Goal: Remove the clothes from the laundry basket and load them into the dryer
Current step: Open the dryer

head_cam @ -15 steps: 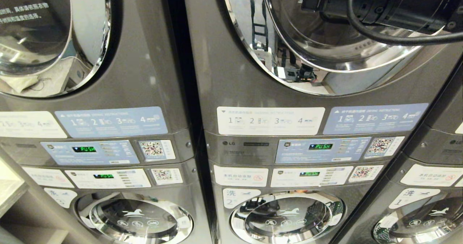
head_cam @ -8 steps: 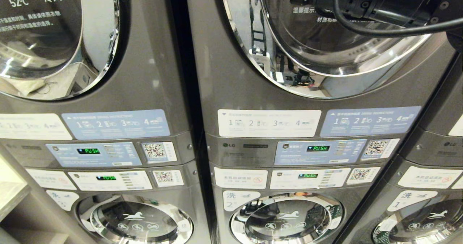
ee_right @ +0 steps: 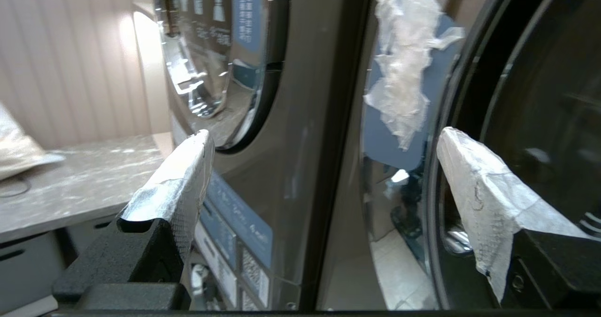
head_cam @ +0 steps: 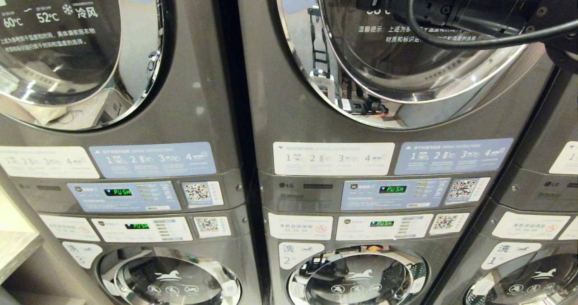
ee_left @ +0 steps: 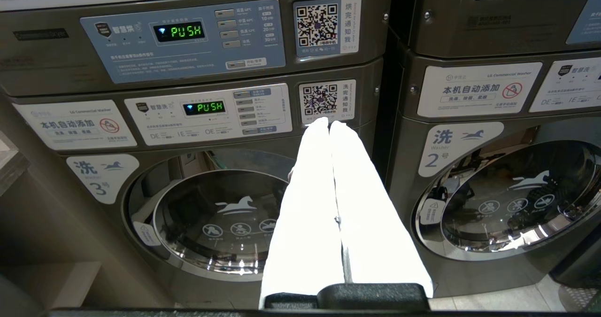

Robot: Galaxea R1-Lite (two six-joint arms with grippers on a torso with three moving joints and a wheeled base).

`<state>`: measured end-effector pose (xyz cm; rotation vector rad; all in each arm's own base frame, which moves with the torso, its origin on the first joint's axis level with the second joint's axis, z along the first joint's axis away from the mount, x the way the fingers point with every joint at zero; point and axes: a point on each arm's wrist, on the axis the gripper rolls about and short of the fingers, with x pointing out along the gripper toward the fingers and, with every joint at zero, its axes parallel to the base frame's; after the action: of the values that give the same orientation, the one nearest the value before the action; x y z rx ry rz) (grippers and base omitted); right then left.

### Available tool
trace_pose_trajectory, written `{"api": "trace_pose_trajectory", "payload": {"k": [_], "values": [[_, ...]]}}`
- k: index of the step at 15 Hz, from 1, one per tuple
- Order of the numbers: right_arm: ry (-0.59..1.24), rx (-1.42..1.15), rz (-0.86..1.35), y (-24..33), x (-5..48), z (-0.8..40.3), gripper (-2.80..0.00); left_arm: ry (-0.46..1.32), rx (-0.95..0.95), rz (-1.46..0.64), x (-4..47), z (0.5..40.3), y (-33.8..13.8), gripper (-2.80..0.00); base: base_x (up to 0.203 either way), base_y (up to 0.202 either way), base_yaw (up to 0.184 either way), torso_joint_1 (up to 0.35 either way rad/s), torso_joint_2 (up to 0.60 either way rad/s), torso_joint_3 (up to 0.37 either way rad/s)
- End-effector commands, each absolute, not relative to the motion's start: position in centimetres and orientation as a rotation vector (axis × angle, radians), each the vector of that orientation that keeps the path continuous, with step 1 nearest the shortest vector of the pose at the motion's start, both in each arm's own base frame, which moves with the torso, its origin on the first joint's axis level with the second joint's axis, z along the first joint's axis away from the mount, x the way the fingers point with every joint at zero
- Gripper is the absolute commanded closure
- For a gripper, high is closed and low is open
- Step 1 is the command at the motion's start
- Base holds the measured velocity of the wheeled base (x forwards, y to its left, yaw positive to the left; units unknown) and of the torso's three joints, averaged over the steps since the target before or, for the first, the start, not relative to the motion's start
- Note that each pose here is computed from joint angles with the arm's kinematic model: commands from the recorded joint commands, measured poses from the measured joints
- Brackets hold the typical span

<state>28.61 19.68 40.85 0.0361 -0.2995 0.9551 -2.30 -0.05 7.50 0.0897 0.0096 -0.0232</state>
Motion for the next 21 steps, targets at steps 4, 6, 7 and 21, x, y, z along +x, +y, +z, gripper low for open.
{"api": "trace_pose_trajectory", "payload": {"k": [4, 6, 7, 21], "values": [[-0.297, 0.04, 0.919, 20.4, 30.1, 39.7, -2.8, 0.01, 0.09, -0.023, -2.3, 7.5, -0.1, 0.0, 0.0, 0.0, 0.0, 0.0, 0.0, 0.0], [-0.279, 0.038, 0.917, 20.8, 30.8, 39.0, -2.8, 0.01, 0.089, -0.023, -2.3, 7.5, -0.1, 0.0, 0.0, 0.0, 0.0, 0.0, 0.0, 0.0], [-0.279, 0.036, 0.912, 21.0, 31.3, 38.6, -2.8, 0.01, 0.09, -0.023, -2.3, 7.5, -0.1, 0.0, 0.0, 0.0, 0.0, 0.0, 0.0, 0.0], [-0.309, 0.064, 0.914, 22.8, 32.9, 37.0, -2.8, 0.01, 0.083, -0.021, -2.3, 7.5, 0.0, 0.0, 0.0, 0.0, 0.0, 0.0, 0.0, 0.0]]}}
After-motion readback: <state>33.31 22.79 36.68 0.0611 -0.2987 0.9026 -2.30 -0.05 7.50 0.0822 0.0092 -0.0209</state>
